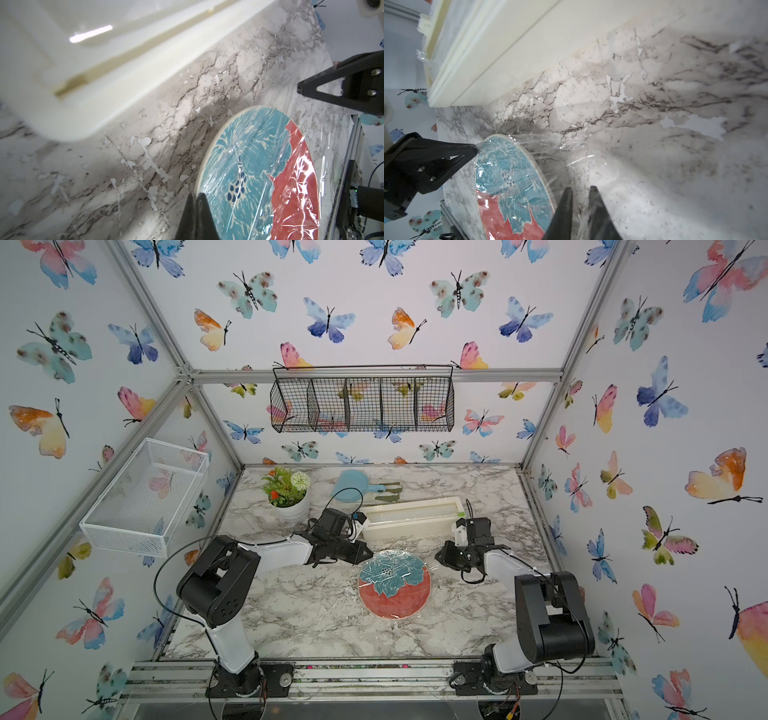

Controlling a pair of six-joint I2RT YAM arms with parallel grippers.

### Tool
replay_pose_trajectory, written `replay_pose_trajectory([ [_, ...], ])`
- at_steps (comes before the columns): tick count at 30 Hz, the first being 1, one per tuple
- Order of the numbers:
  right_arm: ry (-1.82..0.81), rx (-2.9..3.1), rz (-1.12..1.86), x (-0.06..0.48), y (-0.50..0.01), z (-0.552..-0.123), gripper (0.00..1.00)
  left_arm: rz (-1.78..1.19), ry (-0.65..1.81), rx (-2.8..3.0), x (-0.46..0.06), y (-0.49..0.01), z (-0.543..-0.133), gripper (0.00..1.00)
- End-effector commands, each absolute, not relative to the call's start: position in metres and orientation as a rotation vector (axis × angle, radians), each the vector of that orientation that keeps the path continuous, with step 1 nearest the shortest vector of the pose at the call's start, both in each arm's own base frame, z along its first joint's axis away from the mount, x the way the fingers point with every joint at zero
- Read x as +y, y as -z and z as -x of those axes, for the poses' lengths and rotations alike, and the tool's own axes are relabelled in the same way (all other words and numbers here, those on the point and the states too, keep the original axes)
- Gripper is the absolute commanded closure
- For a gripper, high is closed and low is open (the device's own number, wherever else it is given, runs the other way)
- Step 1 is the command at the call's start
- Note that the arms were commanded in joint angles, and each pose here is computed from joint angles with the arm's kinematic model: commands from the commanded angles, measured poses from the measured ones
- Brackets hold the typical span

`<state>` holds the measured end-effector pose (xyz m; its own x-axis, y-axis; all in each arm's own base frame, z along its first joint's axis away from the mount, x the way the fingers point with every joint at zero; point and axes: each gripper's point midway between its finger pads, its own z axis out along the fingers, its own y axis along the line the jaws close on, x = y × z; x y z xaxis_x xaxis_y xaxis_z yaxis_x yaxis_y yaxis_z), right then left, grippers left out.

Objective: Wrap the plate with plastic wrap
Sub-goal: Cover the plate with plastic wrap.

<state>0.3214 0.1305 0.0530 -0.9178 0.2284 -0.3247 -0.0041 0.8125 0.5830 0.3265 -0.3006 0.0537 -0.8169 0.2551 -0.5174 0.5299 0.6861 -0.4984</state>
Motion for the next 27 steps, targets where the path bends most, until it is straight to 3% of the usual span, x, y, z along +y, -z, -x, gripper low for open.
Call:
replay_pose_trajectory([
  [1,-0.871,2.575,-0.147,0.135,-0.066,-0.334,0.93,-0.590,0.844,2.471,-0.290,-0.065,-0.334,1.00],
  [10,-0.875,2.566,-0.102,0.154,-0.072,-0.359,0.94,-0.484,0.785,2.472,-0.267,-0.069,-0.344,1.00],
  [22,-0.692,2.739,-0.156,0.151,-0.014,-0.359,0.89,-0.399,0.771,2.592,-0.249,-0.030,-0.337,1.00],
  [25,-0.662,2.753,-0.147,0.148,-0.014,-0.357,0.82,-0.395,0.780,2.605,-0.249,-0.026,-0.337,1.00],
  [27,-0.636,2.762,-0.128,0.146,-0.019,-0.356,0.66,-0.393,0.794,2.611,-0.251,-0.024,-0.336,1.00],
])
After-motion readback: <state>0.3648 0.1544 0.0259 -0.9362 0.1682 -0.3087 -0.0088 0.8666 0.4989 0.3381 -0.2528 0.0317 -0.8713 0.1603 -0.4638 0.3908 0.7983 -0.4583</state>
